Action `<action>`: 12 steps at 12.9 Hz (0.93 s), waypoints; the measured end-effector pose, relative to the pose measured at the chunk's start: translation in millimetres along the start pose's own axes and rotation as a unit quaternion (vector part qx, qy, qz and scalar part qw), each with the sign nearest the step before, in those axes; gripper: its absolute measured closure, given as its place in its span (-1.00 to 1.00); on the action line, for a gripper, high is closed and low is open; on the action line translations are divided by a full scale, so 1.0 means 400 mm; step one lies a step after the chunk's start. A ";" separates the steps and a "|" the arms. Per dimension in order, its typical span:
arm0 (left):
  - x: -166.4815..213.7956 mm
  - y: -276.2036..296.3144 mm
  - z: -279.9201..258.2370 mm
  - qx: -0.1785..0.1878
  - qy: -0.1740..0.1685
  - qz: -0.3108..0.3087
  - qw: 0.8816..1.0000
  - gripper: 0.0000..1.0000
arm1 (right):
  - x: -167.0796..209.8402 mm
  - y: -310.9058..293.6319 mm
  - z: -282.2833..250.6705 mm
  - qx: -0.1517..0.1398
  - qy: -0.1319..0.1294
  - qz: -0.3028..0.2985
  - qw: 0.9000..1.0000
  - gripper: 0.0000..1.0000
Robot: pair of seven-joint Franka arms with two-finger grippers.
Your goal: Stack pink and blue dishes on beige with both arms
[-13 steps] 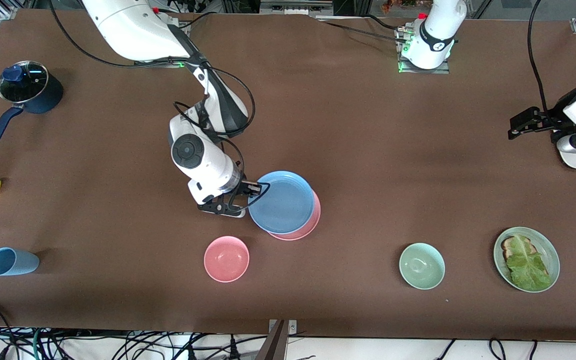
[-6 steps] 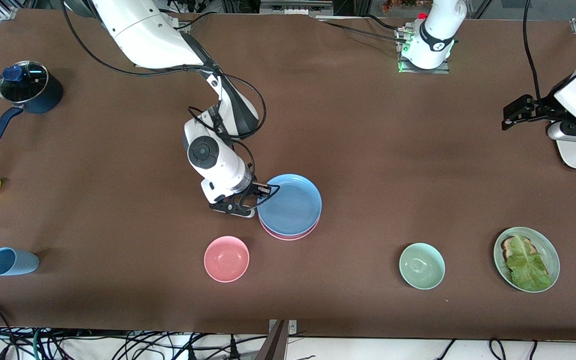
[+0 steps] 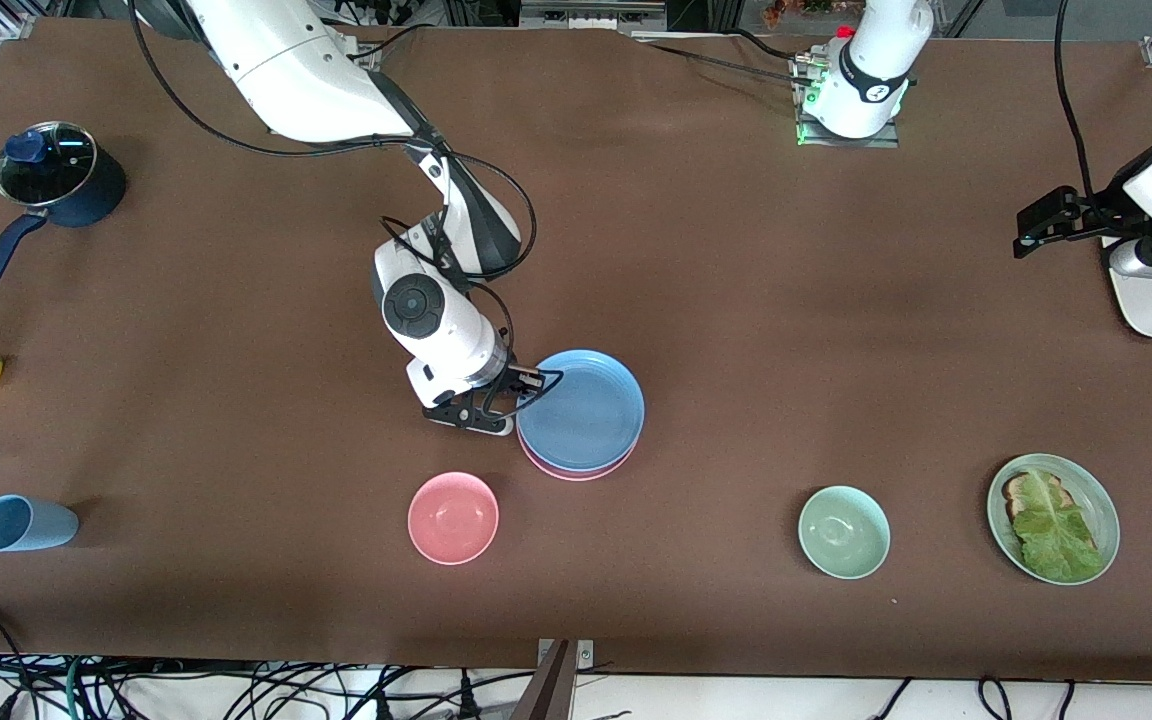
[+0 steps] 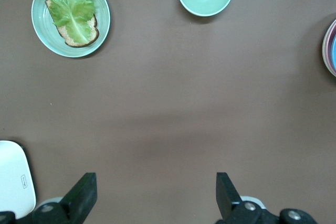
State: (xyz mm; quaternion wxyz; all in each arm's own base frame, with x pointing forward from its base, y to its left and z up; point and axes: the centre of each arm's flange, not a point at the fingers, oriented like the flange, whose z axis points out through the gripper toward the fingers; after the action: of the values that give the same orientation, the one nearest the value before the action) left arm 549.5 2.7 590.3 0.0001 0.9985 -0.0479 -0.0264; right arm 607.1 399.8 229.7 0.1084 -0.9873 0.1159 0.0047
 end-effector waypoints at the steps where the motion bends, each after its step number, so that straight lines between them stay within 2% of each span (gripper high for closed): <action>1: 0.000 0.000 0.000 0.000 0.000 0.000 1.000 -1.00 | 0.003 0.004 0.004 -0.001 0.001 0.001 1.000 0.93; 2: 0.000 0.000 0.001 0.000 0.000 0.000 1.000 -1.00 | 0.008 0.008 0.007 0.000 0.004 0.002 1.000 0.93; 4: 0.006 0.001 0.002 0.000 0.006 0.001 1.000 -1.00 | 0.023 0.015 0.004 0.005 0.016 0.005 1.000 0.81; 9: 0.022 0.005 0.006 0.001 0.020 0.003 1.000 -1.00 | 0.060 0.024 -0.035 0.003 0.039 -0.003 0.999 -0.23; 12: 0.024 0.011 0.006 0.001 0.022 0.005 1.000 -1.00 | 0.098 0.055 -0.134 -0.017 0.031 0.004 0.999 -0.88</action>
State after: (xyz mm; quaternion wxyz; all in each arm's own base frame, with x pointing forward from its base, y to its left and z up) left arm 558.5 -2.5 587.2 -0.0001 0.9986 -0.0528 -0.0043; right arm 639.3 358.6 276.0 0.0880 -0.9882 0.1227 -0.0235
